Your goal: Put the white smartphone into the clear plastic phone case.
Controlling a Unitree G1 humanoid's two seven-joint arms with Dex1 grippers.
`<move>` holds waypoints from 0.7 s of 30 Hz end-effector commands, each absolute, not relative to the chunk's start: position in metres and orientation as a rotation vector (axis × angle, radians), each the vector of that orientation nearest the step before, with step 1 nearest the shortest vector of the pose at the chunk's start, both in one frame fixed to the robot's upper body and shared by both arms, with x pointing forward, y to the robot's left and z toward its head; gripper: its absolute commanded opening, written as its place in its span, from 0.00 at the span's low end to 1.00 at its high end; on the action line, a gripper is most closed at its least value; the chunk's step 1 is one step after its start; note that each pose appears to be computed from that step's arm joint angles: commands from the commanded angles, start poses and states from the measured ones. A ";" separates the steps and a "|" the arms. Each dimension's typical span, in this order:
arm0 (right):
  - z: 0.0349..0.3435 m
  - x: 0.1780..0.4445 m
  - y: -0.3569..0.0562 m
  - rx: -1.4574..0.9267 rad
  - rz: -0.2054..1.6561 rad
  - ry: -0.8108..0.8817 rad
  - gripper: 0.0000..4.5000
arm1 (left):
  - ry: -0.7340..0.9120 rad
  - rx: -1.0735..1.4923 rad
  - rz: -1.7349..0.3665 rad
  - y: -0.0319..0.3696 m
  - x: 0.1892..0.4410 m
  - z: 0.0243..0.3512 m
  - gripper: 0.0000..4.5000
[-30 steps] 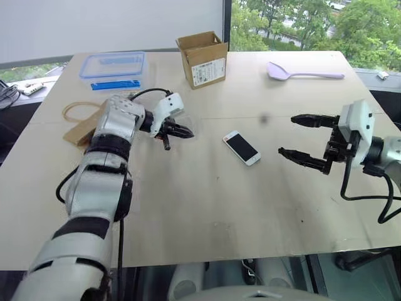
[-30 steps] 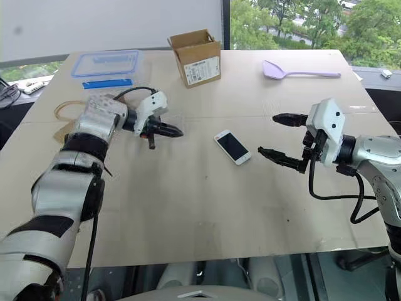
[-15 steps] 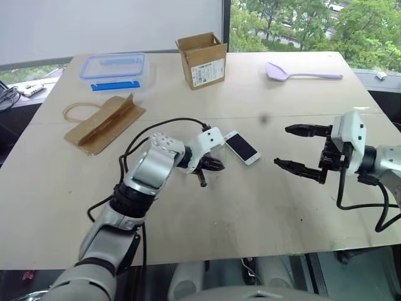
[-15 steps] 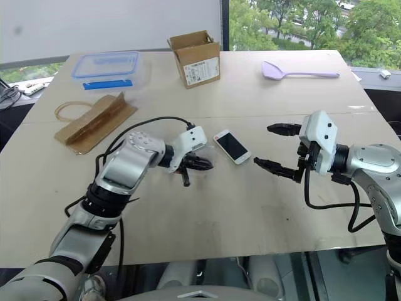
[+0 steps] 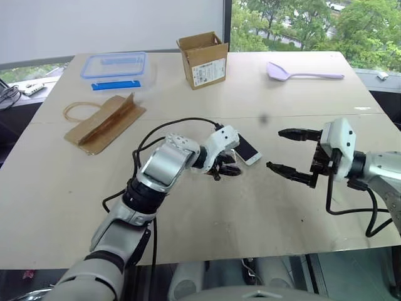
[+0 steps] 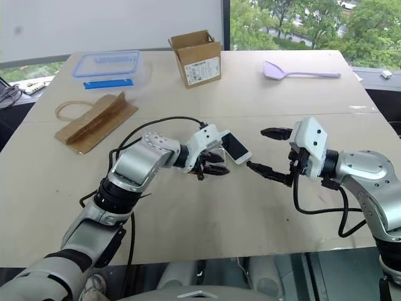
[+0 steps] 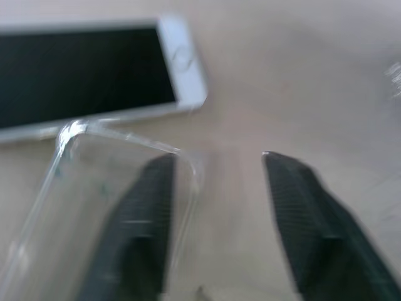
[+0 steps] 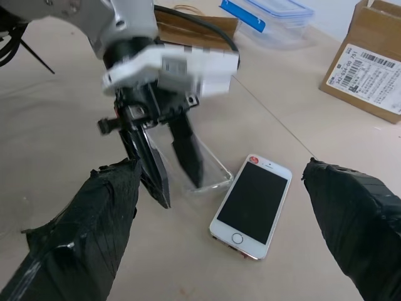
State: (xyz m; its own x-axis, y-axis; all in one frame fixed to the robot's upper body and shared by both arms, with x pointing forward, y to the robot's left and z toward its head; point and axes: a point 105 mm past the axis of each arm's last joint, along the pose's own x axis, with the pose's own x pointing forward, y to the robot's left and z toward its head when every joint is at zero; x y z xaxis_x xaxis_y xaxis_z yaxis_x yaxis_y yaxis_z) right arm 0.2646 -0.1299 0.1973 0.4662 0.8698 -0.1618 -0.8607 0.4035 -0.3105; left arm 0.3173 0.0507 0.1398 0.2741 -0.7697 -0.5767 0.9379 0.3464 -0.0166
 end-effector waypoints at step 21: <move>0.189 0.257 -0.131 -0.410 1.111 0.019 1.00 | 0.346 0.576 -1.275 0.122 0.311 0.101 0.65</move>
